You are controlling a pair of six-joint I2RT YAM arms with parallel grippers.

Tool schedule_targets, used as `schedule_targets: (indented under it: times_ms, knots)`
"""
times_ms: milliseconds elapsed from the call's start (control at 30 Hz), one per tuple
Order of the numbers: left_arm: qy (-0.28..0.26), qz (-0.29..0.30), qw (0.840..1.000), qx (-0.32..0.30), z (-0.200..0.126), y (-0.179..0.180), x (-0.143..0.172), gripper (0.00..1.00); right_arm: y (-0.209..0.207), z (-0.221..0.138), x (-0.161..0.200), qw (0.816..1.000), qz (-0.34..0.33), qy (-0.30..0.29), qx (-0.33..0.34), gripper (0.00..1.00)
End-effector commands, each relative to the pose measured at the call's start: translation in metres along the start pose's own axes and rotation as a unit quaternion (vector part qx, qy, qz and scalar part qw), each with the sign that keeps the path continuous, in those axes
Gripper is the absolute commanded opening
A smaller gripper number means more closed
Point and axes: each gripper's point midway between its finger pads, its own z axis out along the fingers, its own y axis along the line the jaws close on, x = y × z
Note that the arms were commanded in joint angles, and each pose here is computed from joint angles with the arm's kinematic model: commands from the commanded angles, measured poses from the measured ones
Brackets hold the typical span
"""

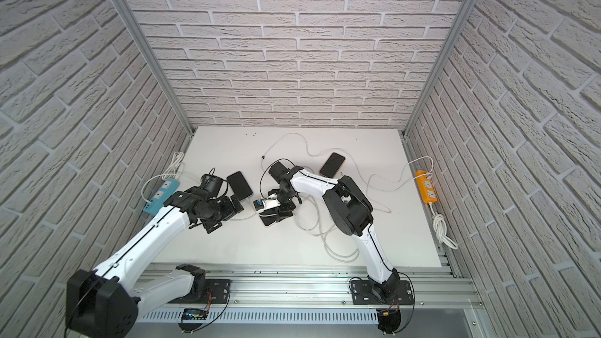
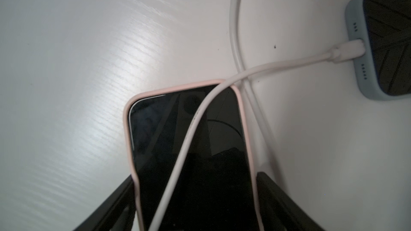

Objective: Plug the charging cable into the phone
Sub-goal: Pick up the phone at the center of the board, then place the phone at the center of the board.

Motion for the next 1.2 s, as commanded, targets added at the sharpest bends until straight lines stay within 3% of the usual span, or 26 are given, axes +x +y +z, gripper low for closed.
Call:
schedule_targets:
  times_ms: [0,367,600,867,967,1067,1167]
  knots:
    - [0.006,0.005,1.000,-0.001,0.004,0.003,0.004,0.98,0.011,-0.001,0.024,0.995,0.071,0.059,-0.024,0.71]
    - [-0.002,0.001,1.000,0.009,0.003,-0.006,-0.003,0.98,-0.005,-0.037,0.039,0.974,0.187,0.105,0.074,0.66]
    - [-0.004,-0.001,1.000,0.010,0.001,-0.009,-0.006,0.98,-0.039,-0.070,0.030,0.948,0.270,0.059,0.158,0.60]
    - [-0.016,-0.006,1.000,0.020,-0.009,-0.015,-0.011,0.98,-0.089,-0.107,0.038,0.882,0.407,-0.021,0.236,0.58]
    - [-0.028,-0.008,0.999,0.033,-0.017,-0.023,-0.017,0.98,-0.112,-0.118,0.043,0.844,0.464,-0.042,0.264,0.57]
    - [-0.046,-0.005,0.998,0.049,-0.028,-0.030,-0.023,0.98,-0.123,-0.121,0.048,0.834,0.464,-0.008,0.298,0.56]
    - [-0.056,0.000,0.997,0.060,-0.035,-0.034,-0.026,0.98,-0.134,-0.133,0.064,0.800,0.482,0.024,0.357,0.58]
